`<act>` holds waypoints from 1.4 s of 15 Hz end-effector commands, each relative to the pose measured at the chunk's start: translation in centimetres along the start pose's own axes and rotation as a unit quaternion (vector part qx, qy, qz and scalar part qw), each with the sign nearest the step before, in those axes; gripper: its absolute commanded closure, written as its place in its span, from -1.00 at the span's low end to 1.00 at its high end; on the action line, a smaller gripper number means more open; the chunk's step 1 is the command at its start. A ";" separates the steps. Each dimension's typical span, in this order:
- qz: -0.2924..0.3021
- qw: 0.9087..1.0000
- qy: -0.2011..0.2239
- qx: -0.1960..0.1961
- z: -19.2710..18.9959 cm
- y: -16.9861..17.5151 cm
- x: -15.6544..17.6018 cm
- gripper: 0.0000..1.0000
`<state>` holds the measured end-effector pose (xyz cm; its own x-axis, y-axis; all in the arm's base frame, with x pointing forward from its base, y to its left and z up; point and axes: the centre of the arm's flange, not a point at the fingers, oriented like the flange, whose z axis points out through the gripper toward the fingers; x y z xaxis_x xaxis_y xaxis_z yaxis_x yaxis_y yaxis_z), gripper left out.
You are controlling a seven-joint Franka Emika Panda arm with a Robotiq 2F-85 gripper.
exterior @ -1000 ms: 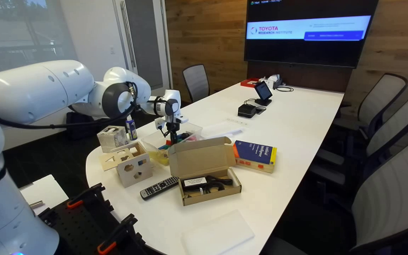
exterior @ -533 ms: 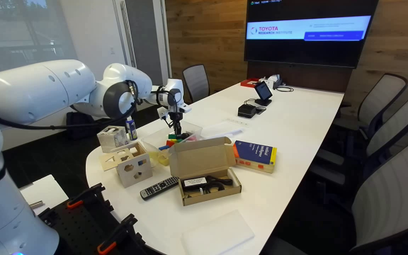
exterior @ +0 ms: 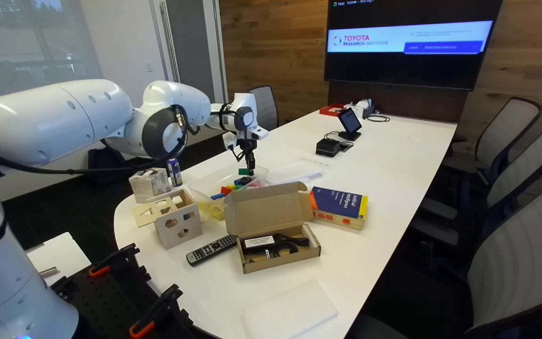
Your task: Put the green block in the wooden box.
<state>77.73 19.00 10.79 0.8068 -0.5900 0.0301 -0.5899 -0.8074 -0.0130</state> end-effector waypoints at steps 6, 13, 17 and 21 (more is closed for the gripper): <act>0.108 0.992 0.033 -0.060 0.6 4.2 3.8 0.82; 0.182 0.974 0.032 -0.133 3.2 7.2 4.1 0.82; 0.203 0.965 0.011 -0.165 4.7 8.3 3.4 0.82; 0.190 0.970 0.007 -0.149 5.1 8.1 3.1 -0.29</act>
<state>75.83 10.08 5.77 0.5246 -0.8456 0.0988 -0.8310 -0.4834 0.2753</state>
